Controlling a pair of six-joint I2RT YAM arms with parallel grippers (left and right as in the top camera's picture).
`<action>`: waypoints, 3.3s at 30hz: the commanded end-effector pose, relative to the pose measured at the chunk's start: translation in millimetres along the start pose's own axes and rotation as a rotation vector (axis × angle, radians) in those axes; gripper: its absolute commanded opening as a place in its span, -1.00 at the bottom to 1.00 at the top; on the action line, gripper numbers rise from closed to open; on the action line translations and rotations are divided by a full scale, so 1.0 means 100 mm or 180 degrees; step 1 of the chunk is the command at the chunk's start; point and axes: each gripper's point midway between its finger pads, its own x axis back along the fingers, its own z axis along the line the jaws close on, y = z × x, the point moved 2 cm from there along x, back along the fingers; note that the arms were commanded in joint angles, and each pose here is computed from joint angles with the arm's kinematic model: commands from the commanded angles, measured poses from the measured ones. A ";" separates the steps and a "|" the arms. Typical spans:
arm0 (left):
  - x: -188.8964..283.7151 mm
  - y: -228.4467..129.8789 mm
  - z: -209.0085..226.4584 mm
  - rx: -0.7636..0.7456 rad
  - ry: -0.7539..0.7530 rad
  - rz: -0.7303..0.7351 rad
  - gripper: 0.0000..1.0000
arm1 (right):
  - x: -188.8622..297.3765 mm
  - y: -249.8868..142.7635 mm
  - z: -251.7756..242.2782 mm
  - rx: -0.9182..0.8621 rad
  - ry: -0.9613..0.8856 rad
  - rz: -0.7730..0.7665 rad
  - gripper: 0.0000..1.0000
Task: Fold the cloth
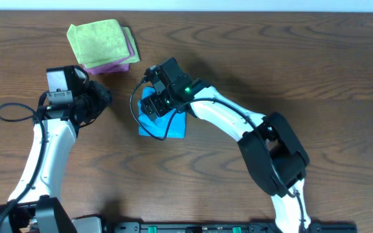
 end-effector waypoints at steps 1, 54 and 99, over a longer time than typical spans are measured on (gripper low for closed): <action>-0.02 -0.04 0.03 -0.0031 -0.0020 0.0063 -0.43 | 0.13 0.11 -0.02 0.0118 -0.0215 -0.0081 0.82; -0.02 -0.01 0.01 -0.0048 -0.0047 0.0026 -0.43 | 0.21 0.11 0.58 0.0713 0.0116 -0.0109 0.98; -0.30 -1.38 0.50 0.1576 -0.0385 0.1492 0.93 | 4.43 -1.18 -0.02 -0.1112 -0.1305 -0.1567 0.98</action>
